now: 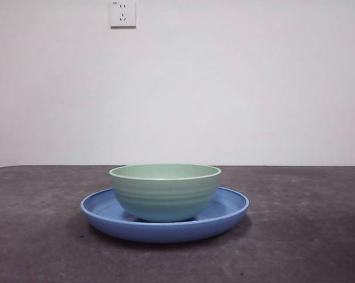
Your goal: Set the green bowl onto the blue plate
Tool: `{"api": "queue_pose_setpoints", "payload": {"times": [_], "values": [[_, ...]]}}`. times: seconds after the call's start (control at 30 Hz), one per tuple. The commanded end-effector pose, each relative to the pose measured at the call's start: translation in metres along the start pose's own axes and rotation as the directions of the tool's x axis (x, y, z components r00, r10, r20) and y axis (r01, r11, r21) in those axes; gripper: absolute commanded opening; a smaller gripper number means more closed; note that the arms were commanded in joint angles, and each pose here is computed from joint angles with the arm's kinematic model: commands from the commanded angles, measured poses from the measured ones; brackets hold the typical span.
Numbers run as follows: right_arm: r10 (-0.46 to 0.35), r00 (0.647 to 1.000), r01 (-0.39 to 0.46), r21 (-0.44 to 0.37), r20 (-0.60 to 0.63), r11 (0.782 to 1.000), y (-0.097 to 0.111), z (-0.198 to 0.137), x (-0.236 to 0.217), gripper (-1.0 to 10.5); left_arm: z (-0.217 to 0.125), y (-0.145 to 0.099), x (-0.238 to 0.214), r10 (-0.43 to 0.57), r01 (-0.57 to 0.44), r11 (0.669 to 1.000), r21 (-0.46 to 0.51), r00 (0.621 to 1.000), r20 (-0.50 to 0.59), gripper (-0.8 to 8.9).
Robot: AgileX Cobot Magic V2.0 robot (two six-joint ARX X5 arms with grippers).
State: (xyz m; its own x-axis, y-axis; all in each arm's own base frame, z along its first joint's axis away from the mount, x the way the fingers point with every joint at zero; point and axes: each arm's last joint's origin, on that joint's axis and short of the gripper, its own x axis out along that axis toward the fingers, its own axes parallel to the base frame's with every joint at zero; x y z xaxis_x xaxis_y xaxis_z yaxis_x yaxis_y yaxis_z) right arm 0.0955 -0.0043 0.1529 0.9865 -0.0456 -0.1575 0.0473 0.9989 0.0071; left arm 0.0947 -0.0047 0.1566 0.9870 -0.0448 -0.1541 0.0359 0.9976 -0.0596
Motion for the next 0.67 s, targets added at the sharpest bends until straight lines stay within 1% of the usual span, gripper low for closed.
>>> {"api": "queue_pose_setpoints", "payload": {"times": [0.03, 0.67], "values": [[0.004, 1.000, -0.004, 0.013, 0.000, 1.000, 0.0003, -0.0018, 0.0007, 0.2, -0.0070, 0.0004, 0.0019, 0.005, -0.004, 1.000, 0.017, 1.000, -0.023, 0.27], [0.003, 1.000, -0.003, 0.011, 0.008, 1.000, 0.0002, -0.0009, 0.0007, 0.2, -0.0070, 0.0004, 0.0019, 0.005, -0.004, 1.000, 0.017, 1.000, -0.023, 0.27]]}}
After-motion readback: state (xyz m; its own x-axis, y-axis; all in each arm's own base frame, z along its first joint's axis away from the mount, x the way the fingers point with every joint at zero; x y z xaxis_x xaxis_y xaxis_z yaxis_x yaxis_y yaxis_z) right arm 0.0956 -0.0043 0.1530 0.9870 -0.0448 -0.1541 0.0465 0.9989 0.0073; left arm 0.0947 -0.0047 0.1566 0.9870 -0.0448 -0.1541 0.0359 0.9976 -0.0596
